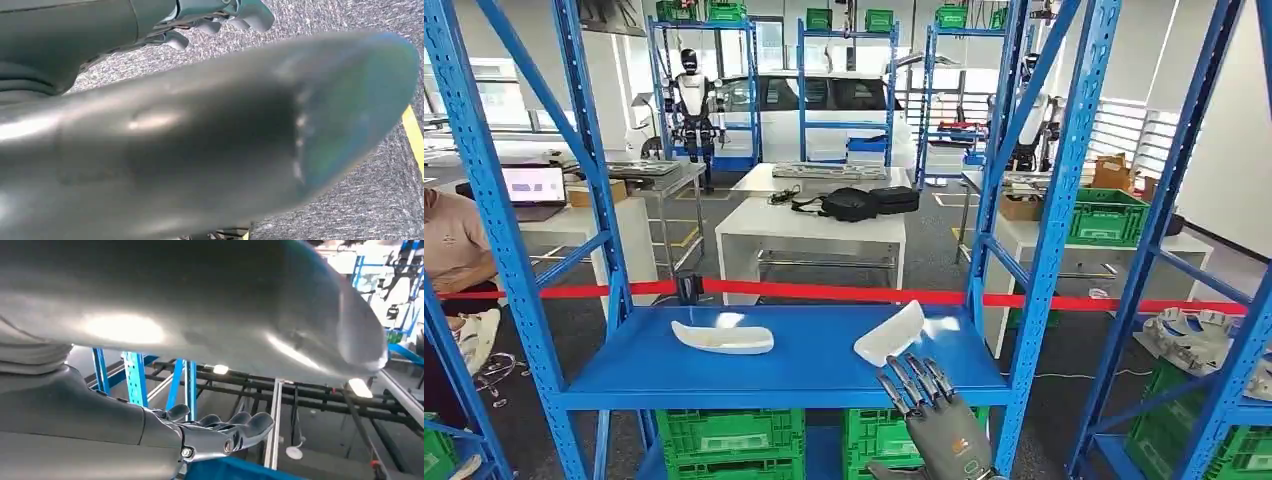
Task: Take the parts from the cabinet and place them on the table.
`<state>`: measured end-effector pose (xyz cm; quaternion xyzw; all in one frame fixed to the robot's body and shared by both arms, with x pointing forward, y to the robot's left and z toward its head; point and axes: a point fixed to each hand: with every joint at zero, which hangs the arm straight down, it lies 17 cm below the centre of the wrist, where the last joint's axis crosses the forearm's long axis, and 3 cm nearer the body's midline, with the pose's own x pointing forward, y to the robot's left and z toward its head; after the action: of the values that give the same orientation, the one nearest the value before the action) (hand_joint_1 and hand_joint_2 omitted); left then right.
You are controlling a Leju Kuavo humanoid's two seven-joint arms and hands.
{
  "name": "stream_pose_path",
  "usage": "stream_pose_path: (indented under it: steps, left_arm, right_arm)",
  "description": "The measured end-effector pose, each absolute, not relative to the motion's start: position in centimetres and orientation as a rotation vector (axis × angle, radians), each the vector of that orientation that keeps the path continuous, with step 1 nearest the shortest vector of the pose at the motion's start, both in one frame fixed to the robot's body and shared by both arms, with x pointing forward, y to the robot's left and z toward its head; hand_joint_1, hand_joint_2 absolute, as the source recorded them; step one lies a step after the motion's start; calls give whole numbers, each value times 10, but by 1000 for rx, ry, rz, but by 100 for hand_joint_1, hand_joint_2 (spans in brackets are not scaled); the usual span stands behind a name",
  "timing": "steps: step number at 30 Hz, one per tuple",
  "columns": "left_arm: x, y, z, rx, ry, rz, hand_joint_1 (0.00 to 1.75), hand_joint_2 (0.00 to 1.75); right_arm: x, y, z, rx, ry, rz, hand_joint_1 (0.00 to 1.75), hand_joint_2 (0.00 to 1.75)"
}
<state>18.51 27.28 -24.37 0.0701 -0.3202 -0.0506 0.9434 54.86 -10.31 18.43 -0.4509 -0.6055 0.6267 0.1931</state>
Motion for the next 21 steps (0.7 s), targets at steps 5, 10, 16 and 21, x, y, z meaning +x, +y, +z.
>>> stream_pose_path:
  steps: [5, 10, 16, 21]
  left_arm:
    - [188, 272, -243, 141, -656, -102, 0, 0]
    - [188, 270, -243, 140, -657, -103, 0, 0]
    - [184, 272, -244, 142, -648, -103, 0, 0]
    - [185, 273, -244, 143, -649, -99, 0, 0]
  right_arm:
    - [550, -102, 189, -1272, -1705, 1754, 0, 0]
    - [552, -101, 193, -1277, -1712, 1748, 0, 0]
    - [553, -103, 190, -1285, -1690, 1742, 0, 0]
    - [559, -111, 195, -1344, -1652, 1704, 0, 0]
